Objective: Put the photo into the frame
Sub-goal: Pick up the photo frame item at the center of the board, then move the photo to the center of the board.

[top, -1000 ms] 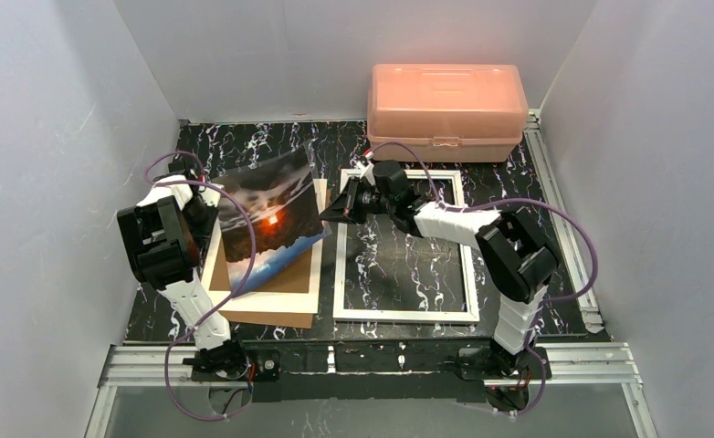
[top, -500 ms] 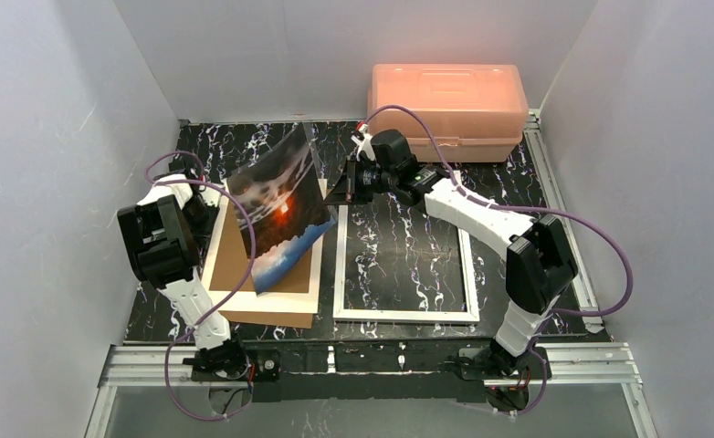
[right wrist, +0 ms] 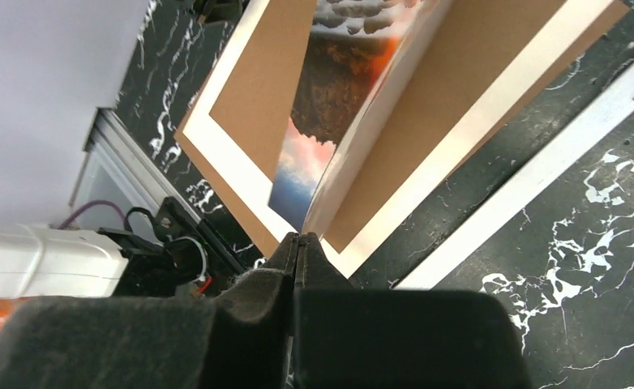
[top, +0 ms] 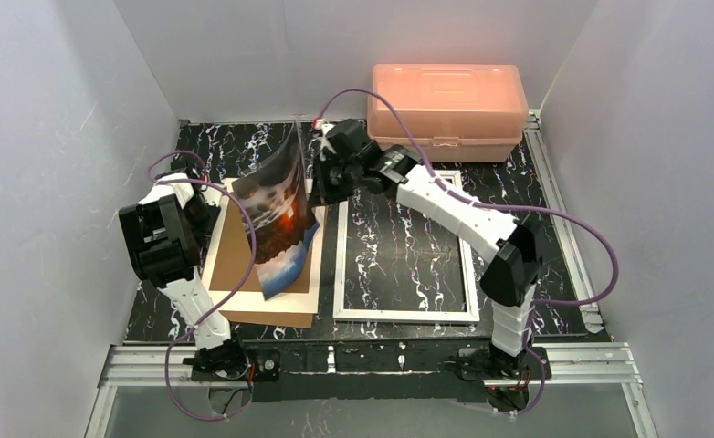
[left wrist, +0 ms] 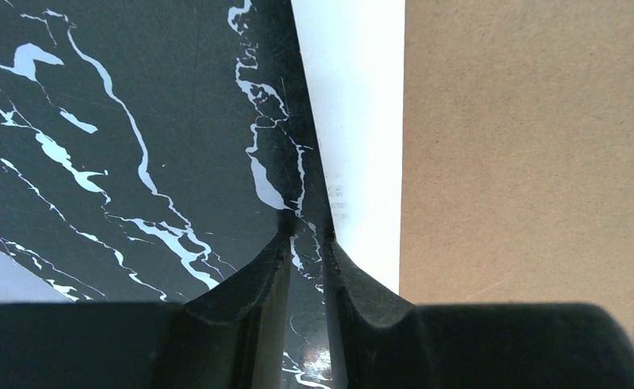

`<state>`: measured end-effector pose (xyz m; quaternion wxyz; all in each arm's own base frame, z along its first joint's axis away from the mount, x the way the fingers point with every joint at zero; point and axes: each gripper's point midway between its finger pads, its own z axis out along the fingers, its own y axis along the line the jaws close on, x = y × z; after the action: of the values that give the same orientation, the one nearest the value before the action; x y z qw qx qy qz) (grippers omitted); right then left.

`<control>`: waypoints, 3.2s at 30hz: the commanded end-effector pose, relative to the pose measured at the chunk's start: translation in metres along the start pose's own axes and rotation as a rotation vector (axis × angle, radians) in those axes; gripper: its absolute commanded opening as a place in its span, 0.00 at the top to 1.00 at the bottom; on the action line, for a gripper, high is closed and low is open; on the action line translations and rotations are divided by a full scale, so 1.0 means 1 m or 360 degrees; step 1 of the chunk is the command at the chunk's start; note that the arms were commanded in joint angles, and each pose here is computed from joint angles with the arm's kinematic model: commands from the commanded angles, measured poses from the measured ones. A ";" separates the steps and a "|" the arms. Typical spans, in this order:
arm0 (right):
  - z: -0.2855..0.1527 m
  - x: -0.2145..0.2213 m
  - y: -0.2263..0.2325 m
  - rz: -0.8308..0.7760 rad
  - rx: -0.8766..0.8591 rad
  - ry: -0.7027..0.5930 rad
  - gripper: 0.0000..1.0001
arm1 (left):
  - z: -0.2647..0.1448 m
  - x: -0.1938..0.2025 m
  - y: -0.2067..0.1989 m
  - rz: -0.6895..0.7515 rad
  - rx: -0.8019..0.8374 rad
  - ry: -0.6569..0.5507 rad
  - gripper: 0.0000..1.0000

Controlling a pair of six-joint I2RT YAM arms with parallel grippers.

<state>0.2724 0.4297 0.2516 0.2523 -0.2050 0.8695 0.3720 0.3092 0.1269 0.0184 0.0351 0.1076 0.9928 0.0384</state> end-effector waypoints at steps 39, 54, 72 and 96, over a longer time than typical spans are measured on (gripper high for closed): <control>-0.059 -0.042 0.008 -0.0006 -0.0049 -0.0400 0.99 | -0.035 -0.031 -0.035 0.0017 0.0201 -0.0105 0.81; -0.177 -0.058 -0.051 0.0072 0.0514 -0.0846 0.99 | -0.055 -0.045 -0.065 0.0074 0.0292 -0.0132 0.79; -0.196 -0.058 -0.054 0.0391 0.0456 -0.1036 0.99 | -0.142 -0.050 -0.202 0.0223 0.0983 -0.0281 0.11; -0.206 -0.055 -0.076 0.0346 0.0569 -0.1061 0.99 | -0.081 0.052 -0.295 0.1666 0.0230 -0.0614 0.02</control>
<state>0.2973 0.2462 0.3406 0.4800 0.0559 0.8323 0.2715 0.1732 -0.1512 0.0747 0.1334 0.5854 0.7940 -0.0957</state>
